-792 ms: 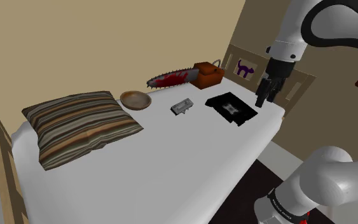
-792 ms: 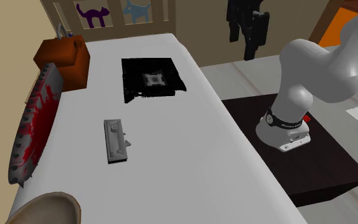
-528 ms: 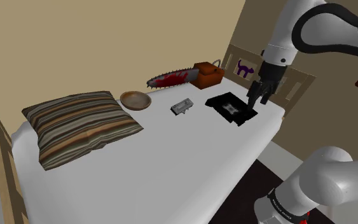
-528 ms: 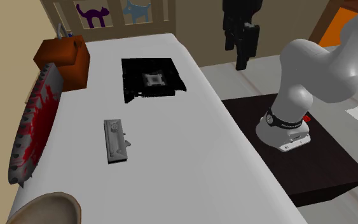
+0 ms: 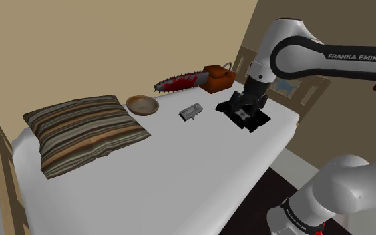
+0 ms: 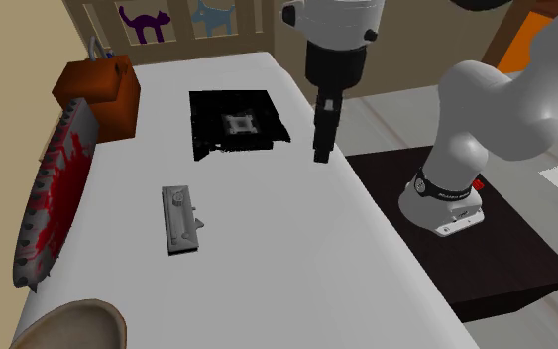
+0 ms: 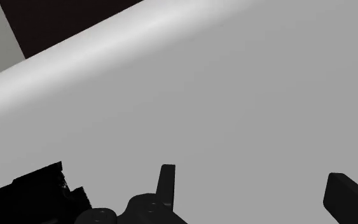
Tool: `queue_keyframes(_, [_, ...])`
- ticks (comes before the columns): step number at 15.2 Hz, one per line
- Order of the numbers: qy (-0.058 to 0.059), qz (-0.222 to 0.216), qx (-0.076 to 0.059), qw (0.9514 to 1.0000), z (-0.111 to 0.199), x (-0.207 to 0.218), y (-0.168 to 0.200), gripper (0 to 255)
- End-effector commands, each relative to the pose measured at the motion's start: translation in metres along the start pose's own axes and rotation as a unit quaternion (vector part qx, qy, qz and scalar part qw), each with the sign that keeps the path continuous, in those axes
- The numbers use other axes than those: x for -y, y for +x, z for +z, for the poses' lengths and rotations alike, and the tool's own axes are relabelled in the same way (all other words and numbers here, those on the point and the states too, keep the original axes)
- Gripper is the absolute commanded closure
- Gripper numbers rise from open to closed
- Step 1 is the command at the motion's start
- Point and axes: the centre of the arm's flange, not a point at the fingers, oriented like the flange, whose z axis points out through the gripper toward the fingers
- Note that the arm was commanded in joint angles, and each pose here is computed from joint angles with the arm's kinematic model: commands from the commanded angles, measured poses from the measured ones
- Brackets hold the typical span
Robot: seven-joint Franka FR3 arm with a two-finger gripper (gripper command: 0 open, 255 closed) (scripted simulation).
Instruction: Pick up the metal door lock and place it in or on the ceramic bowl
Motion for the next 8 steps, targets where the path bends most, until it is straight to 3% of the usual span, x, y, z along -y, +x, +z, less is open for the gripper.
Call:
queue_keyframes(1, [0.006, 0.037, -0.016, 0.9992, 0.014, 0.013, 0.014, 0])
queue_keyframes(4, [0.013, 0.090, -0.037, 0.9952, 0.035, 0.028, 0.036, 0])
queue_keyframes(8, [0.022, 0.160, -0.064, 0.9848, 0.062, 0.045, 0.070, 0])
